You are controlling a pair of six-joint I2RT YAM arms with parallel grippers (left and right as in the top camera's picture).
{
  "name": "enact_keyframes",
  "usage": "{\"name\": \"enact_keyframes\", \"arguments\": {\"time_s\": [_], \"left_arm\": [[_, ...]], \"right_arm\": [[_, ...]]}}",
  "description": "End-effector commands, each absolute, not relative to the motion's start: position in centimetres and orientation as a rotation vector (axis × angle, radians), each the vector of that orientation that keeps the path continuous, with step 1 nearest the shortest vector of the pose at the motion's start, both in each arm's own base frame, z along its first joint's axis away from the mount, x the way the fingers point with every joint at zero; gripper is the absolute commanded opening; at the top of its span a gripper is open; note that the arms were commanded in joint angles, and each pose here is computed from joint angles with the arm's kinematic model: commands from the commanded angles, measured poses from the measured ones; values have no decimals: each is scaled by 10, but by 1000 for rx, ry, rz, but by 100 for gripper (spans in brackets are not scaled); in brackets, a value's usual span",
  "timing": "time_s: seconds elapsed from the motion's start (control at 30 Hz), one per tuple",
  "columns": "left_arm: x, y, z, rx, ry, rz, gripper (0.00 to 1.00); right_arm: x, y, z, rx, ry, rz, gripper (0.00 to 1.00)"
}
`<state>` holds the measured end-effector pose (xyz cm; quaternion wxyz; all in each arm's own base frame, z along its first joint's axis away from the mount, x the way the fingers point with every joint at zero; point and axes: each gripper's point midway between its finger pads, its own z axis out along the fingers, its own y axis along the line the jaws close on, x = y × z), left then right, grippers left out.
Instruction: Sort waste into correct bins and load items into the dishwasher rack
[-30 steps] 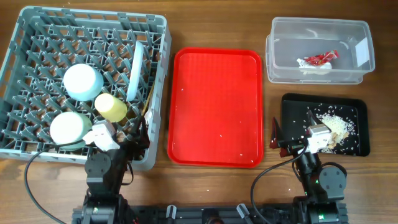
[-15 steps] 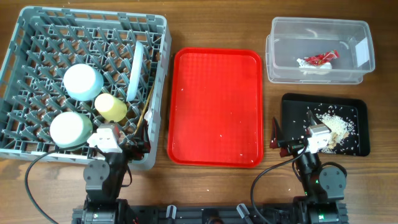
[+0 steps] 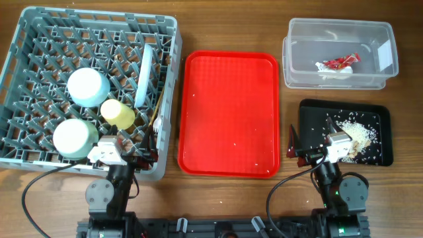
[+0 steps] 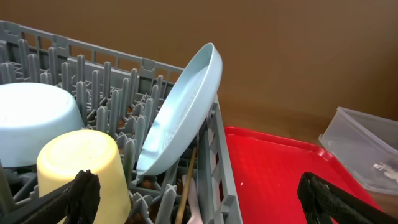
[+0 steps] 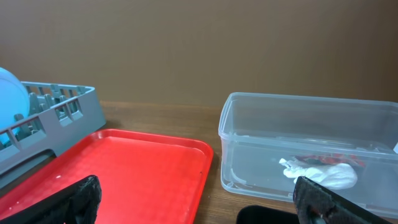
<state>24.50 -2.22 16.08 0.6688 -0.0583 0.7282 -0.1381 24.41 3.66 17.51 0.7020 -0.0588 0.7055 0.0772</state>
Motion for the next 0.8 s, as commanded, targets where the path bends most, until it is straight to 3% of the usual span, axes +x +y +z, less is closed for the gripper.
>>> {"name": "enact_keyframes", "arguments": {"time_s": [0.0, 0.77], "left_arm": [[245, -20, 158, -99, 1643, -265, 100], [244, -26, 159, 127, 1632, -109, 100]], "right_arm": [[244, 32, 177, -103, 1560, 165, 100], [244, 32, 177, -103, 1560, 165, 100]]}}
